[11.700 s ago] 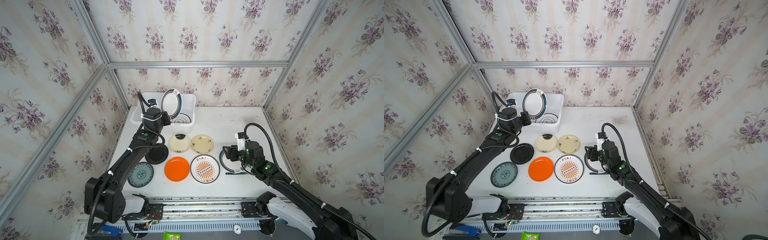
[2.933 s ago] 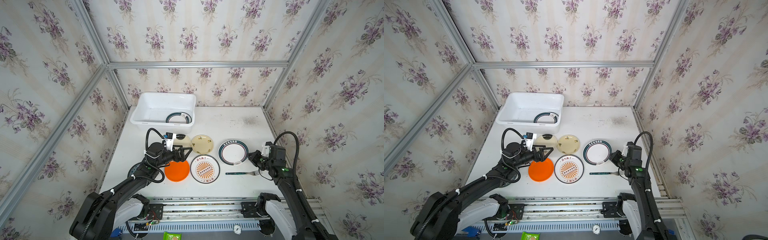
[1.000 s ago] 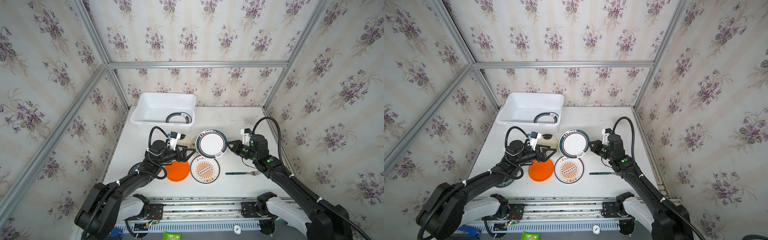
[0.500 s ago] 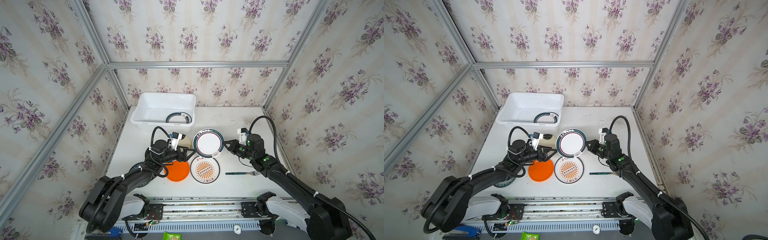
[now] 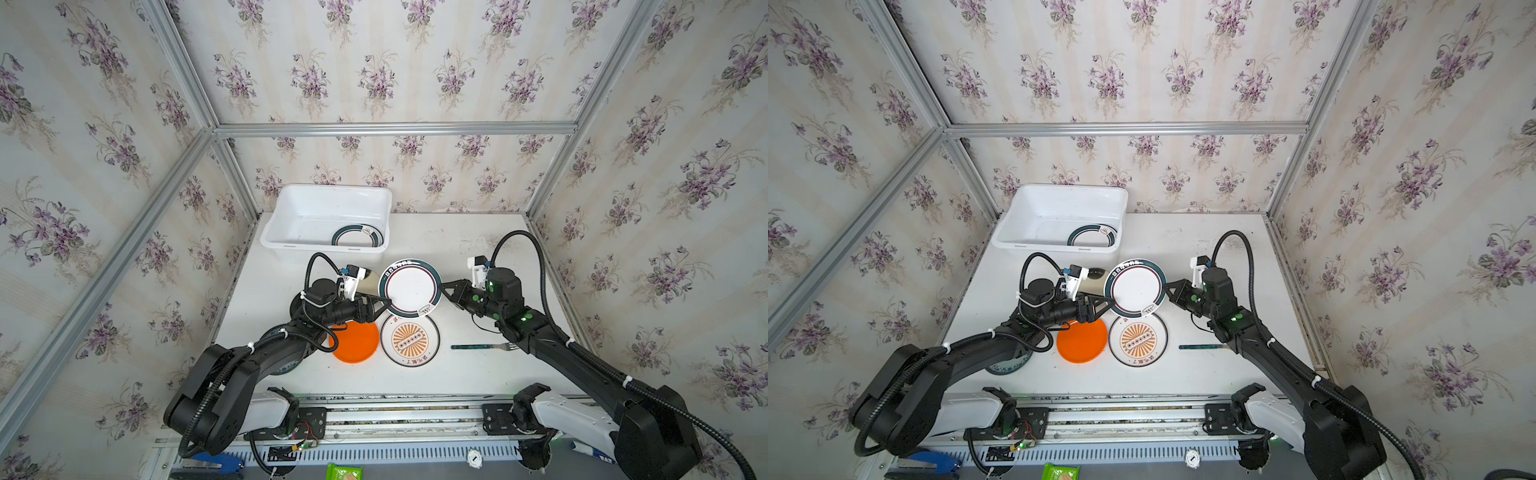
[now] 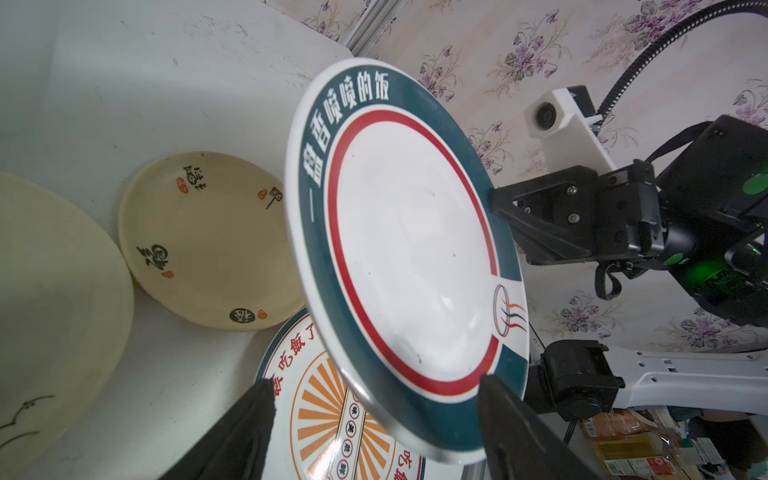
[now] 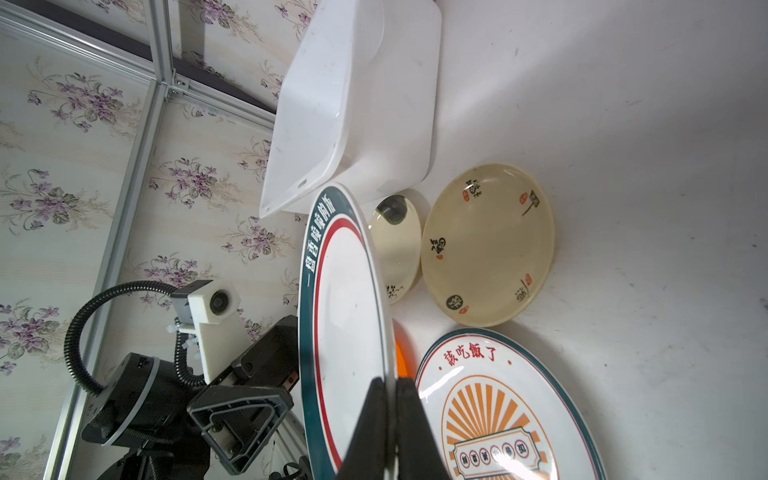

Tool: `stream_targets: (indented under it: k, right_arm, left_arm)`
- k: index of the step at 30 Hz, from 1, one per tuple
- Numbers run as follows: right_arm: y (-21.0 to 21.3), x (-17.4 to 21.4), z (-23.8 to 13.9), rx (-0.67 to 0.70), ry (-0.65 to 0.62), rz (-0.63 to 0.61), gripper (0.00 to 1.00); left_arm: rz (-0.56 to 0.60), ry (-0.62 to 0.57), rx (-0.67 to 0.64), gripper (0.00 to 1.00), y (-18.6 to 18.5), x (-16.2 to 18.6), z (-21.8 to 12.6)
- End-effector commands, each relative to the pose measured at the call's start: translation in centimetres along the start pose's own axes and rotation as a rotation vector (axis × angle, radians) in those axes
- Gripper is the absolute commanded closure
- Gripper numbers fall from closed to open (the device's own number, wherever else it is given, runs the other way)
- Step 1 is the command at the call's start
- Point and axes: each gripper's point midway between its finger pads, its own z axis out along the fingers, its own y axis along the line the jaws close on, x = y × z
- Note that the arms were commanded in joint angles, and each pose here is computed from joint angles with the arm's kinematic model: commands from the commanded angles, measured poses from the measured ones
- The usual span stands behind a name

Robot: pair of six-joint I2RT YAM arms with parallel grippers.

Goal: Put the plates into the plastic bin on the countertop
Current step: 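Grasp the plate rim with the left gripper while the right gripper opens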

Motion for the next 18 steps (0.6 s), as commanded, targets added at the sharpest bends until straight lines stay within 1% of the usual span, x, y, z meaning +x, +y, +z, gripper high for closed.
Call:
stream_targets:
  k: [1,6,9,15,16,18]
  right_arm:
    - [2.20,-1.27,-0.15,-0.075,-0.047,-0.022,1.00]
    - [2.34,-0.94,0.00,-0.077,-0.042,-0.023,1.00]
    - [2.46,-0.77,0.14,-0.080,-0.036,-0.022,1.00]
    - [2.66,-0.51,0.42,-0.087,-0.025,-0.020,1.00]
    - [2.60,-0.45,0.47,-0.087,-0.023,-0.018,1.00]
    - [2.61,-0.34,0.55,-0.087,-0.018,-0.018,1.00]
  left_arm:
    - [0.027,-0.022,0.036,0.28,-0.83,-0.87,0.08]
    - [0.023,-0.019,0.042,0.35,-0.88,-0.87,0.20]
    - [0.021,-0.014,0.049,0.42,-0.96,-0.84,0.29]
    - [0.014,-0.012,0.053,0.44,-0.93,-0.83,0.35]
    - [0.016,-0.010,0.057,0.50,-1.01,-0.80,0.38]
    - [0.014,-0.009,0.064,0.56,-1.11,-0.78,0.39]
